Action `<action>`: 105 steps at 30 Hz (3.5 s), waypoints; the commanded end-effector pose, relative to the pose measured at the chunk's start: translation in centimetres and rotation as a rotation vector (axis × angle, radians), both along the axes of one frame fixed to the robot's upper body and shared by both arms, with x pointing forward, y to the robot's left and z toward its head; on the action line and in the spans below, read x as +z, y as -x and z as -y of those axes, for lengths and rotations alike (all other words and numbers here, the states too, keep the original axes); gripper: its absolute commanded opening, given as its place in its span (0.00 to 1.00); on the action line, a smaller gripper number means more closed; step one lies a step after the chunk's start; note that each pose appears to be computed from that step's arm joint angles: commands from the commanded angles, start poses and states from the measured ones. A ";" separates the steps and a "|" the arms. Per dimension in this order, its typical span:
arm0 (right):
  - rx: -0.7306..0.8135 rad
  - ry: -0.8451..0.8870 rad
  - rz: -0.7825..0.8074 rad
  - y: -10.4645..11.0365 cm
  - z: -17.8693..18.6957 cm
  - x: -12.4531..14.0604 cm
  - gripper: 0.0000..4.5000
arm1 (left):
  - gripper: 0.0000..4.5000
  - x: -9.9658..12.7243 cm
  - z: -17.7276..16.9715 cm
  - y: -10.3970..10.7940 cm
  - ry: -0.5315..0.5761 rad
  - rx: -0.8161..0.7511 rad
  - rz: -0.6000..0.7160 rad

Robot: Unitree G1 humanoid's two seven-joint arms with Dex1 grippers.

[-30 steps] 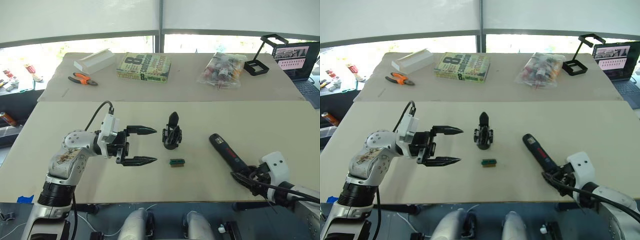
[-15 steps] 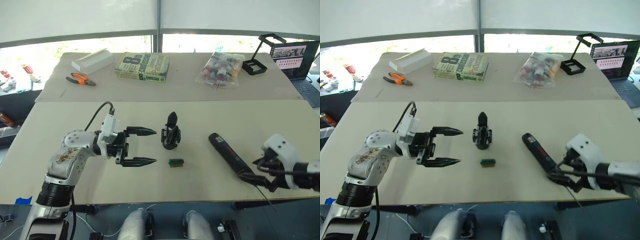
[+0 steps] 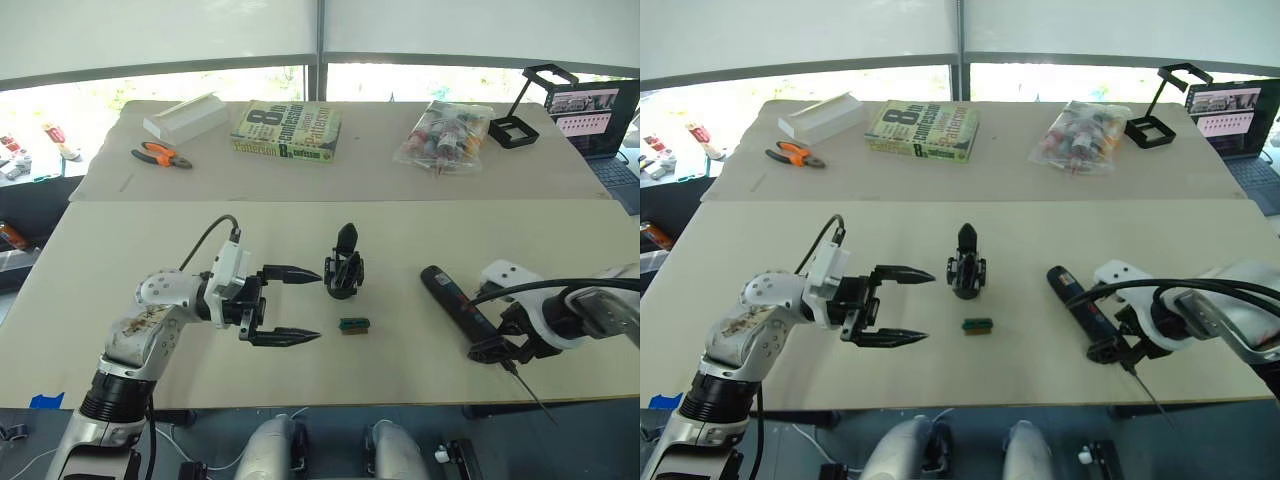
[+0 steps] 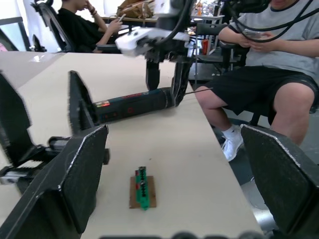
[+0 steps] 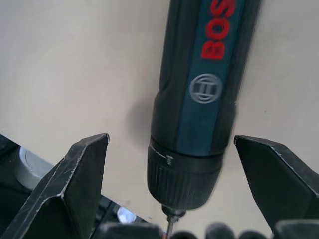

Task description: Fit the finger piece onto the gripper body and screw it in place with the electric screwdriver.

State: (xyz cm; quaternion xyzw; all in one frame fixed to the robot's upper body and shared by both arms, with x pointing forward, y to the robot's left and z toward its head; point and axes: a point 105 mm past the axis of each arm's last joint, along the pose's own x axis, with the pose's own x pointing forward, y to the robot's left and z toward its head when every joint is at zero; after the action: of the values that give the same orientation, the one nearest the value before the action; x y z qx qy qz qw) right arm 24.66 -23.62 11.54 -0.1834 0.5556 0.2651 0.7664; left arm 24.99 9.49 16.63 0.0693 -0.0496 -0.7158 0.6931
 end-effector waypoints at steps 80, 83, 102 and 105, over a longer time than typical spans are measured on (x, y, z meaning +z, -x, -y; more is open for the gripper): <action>0.701 -0.964 1.181 1.1 -14.6 8.4 0.42 | 1.00 -7.7 6.0 -2.3 -0.110 0.137 0.025; 0.693 -0.962 1.190 0.9 -14.3 8.5 0.42 | 1.00 -7.7 5.9 -2.3 -0.115 0.138 0.016; 0.696 -0.943 1.200 0.7 -13.9 8.6 0.42 | 1.00 -9.5 6.0 -2.0 -0.143 0.160 -0.002; 0.697 -0.946 1.200 0.7 -13.9 8.7 0.42 | 1.00 -9.7 6.0 -1.9 -0.142 0.162 -0.003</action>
State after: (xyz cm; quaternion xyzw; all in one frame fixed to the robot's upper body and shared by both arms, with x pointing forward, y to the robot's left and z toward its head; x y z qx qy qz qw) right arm 24.60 -9.65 18.15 -0.1065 -0.1513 0.5486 0.8153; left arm 27.26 3.90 7.10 0.1226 0.0124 -0.6548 0.7457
